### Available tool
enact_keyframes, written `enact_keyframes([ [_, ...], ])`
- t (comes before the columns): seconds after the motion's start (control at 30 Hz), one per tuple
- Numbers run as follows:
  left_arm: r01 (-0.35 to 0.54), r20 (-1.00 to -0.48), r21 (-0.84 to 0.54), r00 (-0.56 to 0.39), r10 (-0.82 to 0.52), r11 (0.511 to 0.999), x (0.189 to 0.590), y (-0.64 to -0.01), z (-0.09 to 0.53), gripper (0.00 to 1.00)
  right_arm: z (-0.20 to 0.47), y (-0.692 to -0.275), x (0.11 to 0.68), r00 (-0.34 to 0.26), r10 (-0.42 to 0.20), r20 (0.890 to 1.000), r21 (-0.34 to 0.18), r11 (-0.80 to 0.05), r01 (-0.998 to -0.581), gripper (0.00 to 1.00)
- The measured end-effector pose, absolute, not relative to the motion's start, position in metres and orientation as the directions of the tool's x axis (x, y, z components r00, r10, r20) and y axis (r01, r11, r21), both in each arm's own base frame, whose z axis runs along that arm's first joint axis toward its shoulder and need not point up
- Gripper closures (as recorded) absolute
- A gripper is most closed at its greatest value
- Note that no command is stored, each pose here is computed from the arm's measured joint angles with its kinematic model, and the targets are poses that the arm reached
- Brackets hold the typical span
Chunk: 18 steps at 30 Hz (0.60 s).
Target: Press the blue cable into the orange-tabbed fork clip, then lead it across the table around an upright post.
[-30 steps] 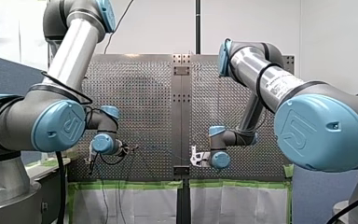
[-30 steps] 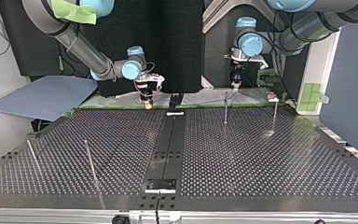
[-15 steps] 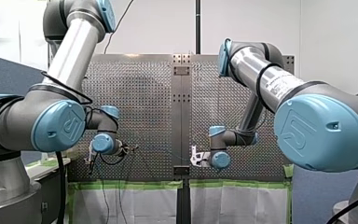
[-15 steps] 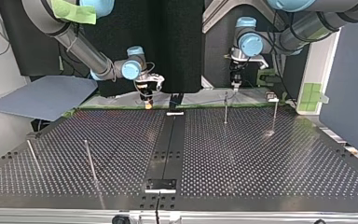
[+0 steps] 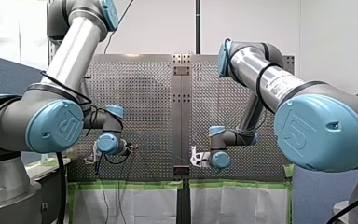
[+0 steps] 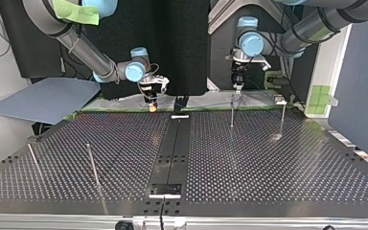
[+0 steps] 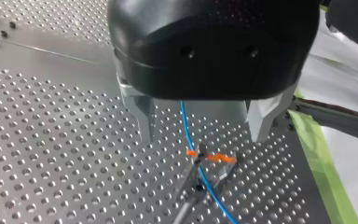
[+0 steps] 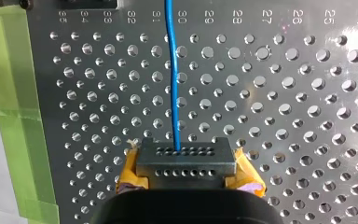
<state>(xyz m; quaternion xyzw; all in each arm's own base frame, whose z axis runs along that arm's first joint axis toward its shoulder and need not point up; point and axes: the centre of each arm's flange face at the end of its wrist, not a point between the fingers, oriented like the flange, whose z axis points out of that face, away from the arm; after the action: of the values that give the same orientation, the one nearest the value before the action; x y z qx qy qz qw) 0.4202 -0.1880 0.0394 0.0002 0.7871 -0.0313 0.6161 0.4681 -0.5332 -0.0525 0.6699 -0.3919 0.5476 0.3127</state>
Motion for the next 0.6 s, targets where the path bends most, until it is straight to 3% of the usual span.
enact_keyframes([
  [0.33, 0.036, -0.977, -0.116, -0.185, -0.108, 0.993, 0.438, -0.223, 0.056, 0.02, -0.052, -0.533, 0.469, 0.089, -0.181, 0.979, -0.013, -0.497, -0.868, 1.00],
  [0.6, 0.047, -0.975, -0.139, -0.179, -0.129, 0.989, 0.429, -0.251, 0.054, 0.02, -0.052, -0.531, 0.470, 0.087, -0.184, 0.979, -0.017, -0.500, -0.866, 1.00],
])
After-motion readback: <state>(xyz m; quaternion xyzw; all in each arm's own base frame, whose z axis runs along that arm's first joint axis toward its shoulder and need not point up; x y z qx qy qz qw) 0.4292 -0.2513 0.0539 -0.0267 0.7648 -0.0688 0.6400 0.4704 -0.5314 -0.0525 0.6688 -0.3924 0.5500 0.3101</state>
